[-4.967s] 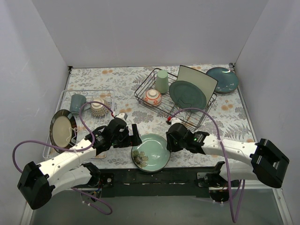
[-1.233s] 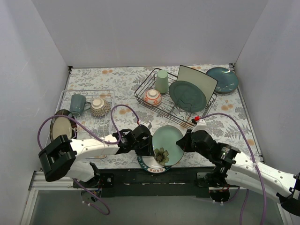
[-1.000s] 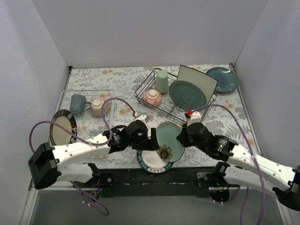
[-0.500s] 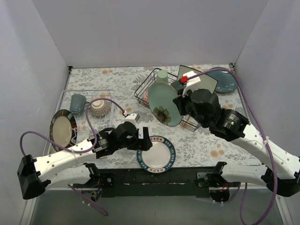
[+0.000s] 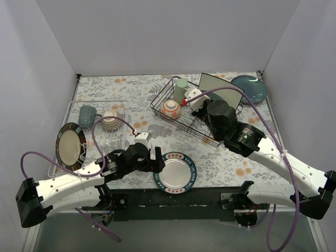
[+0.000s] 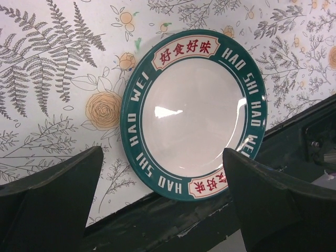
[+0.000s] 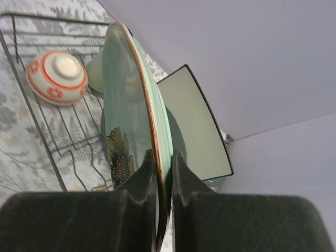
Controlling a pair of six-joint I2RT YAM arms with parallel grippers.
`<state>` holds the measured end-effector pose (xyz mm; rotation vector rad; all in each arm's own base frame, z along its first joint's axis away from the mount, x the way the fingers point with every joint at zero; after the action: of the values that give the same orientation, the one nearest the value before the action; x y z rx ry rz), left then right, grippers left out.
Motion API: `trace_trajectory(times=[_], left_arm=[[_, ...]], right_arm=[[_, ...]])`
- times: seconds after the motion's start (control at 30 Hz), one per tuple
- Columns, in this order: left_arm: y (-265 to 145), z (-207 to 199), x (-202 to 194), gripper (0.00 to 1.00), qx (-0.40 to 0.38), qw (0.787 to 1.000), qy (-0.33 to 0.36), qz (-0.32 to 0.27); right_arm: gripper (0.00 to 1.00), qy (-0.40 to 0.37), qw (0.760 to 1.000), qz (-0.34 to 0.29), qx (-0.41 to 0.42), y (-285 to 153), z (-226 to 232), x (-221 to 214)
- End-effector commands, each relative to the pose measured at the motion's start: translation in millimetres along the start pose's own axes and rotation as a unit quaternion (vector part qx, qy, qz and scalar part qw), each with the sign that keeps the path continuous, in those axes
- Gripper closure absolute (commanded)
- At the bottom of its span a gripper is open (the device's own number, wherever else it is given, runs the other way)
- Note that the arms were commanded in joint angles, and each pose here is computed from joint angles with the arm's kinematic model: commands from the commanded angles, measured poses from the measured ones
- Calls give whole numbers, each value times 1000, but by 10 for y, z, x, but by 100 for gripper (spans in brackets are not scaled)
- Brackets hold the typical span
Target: Load the mixed dishes into the dish rack
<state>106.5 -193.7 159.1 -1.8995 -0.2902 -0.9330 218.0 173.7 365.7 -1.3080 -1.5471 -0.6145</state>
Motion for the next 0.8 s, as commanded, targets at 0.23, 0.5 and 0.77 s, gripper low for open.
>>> trace_trajectory(times=[0.23,0.5,0.77], left_arm=[[-47,58,38,2,14,999,-4,-33],[-76,60,42,2,10,999,-11,-39],[-117,69,56,2,6,998,-18,-51]], right_arm=[[99,-89,993,-11,-73,276,-318,-70],[99,-102,994,6,-45,450,-242,-356],[99,-114,993,31,-28,594,-135,-517]])
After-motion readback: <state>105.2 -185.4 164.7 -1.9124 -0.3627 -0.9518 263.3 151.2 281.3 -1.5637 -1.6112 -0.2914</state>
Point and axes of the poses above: each gripper's point midway between its finger pads, its own y axis out along the fingers, its own z axis along the line the jaws close on, x = y × z, the point moved 7 cm from there along -y, back along the fingers, and after that the axes turned 15 degrees about y, right-handed, at the moved point
